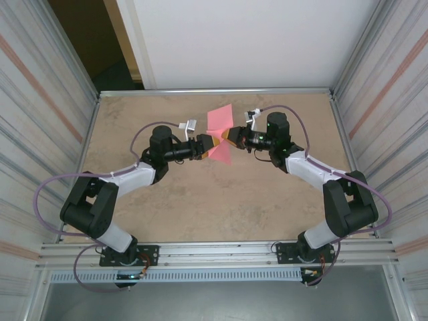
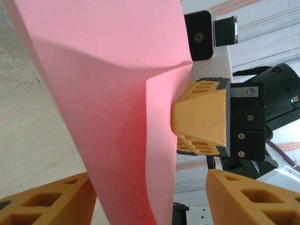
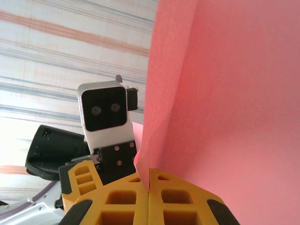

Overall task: Fold a paper plane with a square sheet of paper (pick it up from the middle)
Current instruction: Turn over the paper at the center of the table.

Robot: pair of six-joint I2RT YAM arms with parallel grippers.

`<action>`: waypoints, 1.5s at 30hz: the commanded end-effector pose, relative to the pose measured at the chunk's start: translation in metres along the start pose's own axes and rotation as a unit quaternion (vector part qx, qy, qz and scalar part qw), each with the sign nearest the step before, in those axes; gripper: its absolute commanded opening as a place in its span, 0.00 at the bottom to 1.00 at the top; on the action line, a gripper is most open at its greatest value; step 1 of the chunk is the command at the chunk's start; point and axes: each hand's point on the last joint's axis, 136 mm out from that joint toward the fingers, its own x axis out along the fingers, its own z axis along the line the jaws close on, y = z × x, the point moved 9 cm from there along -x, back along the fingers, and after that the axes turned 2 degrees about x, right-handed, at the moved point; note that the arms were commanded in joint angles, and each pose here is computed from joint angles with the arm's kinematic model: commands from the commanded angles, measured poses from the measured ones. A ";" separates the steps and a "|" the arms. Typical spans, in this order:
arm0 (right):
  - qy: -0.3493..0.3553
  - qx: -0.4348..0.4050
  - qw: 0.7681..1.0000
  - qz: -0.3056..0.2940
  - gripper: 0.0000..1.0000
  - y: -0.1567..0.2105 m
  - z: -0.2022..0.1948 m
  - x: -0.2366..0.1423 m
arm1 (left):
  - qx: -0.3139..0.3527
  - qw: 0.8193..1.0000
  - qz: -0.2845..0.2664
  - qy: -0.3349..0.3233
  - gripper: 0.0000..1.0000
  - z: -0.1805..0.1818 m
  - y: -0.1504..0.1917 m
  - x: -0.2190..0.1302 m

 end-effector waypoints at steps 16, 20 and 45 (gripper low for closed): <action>0.028 0.007 1.000 0.000 0.20 -0.003 -0.006 -0.009 | -0.001 1.000 -0.004 0.008 0.29 -0.001 -0.008 0.000; 0.059 0.016 0.998 -0.008 0.33 -0.003 -0.015 -0.014 | -0.004 1.000 -0.002 -0.008 0.17 0.004 -0.011 0.000; 0.336 -0.014 0.919 -0.205 0.71 0.005 -0.039 -0.106 | 0.187 0.754 0.089 -0.623 0.06 -0.004 -0.017 -0.064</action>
